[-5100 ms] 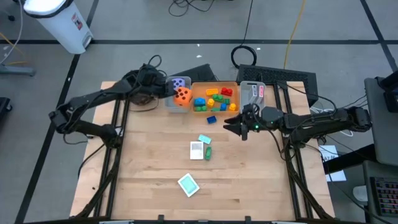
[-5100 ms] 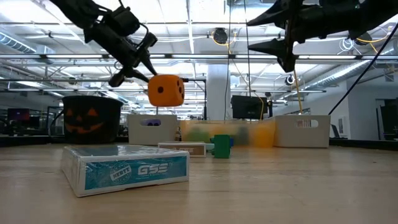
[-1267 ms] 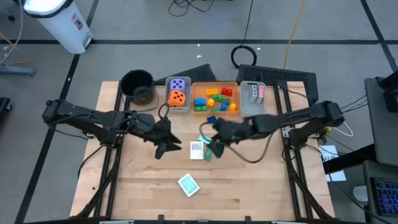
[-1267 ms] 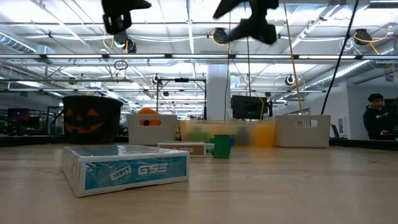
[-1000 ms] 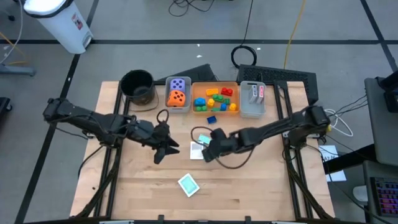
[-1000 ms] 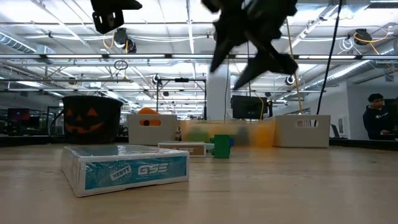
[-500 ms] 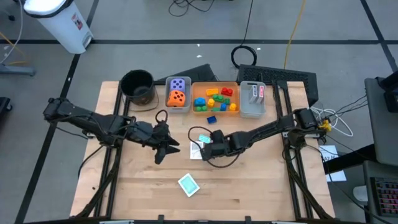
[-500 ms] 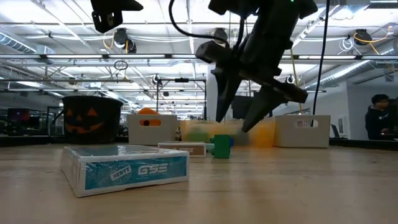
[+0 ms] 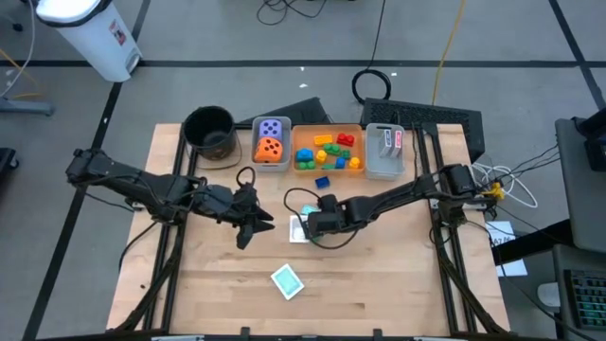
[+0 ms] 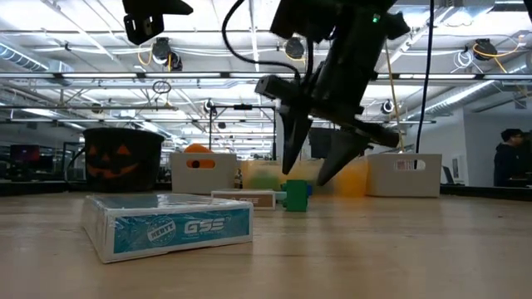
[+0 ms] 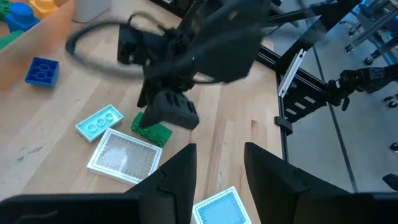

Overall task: Pick & Place Toys
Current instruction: Put the dark green game piece into the orange bin

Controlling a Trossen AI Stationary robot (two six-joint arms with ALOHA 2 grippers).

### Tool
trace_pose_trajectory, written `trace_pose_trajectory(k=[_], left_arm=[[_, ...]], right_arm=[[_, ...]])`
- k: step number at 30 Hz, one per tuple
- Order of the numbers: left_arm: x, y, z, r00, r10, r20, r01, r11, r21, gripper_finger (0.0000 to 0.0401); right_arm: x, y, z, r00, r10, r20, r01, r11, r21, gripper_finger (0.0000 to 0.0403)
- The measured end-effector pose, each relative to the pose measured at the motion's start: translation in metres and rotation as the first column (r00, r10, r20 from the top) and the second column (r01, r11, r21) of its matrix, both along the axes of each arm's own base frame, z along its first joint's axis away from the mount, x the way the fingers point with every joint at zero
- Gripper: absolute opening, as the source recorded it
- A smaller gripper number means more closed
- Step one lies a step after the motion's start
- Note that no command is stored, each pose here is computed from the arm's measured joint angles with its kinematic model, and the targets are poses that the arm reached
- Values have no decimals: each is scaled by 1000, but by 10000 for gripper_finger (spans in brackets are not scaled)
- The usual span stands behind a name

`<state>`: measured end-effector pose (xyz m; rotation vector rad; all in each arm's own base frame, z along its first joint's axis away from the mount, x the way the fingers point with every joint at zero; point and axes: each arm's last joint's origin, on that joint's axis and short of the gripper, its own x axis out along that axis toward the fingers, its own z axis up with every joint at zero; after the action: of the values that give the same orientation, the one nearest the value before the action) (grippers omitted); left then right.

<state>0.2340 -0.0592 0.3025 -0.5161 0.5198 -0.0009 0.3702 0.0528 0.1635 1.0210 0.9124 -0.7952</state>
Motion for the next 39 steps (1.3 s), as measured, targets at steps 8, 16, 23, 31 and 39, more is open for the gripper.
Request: trace_pose_trajectory(k=[8,16,23,31,39], left_arm=[[0,0,0,1000,7,1,-7,1000,1,145],[0,0,0,1000,9,0,-9,1000,-1,147],[0,0,0,1000,9,0,-9,1000,-1,147],[0,0,0,1000,10,0,-10,1000,-2,147],[0,1,0,1000,18,1,-18,1000,3,147]], right_arm=[[2,-4,-6,1000,15,-12,-15,1000,26,221],[3,-2,-4,996,90,-7,-90,995,49,221],[1,11,-4,989,149,-11,-147,986,77,221],[-4,28,-5,987,160,-25,-158,985,71,221],[-13,26,-8,978,166,-128,-162,986,41,221]])
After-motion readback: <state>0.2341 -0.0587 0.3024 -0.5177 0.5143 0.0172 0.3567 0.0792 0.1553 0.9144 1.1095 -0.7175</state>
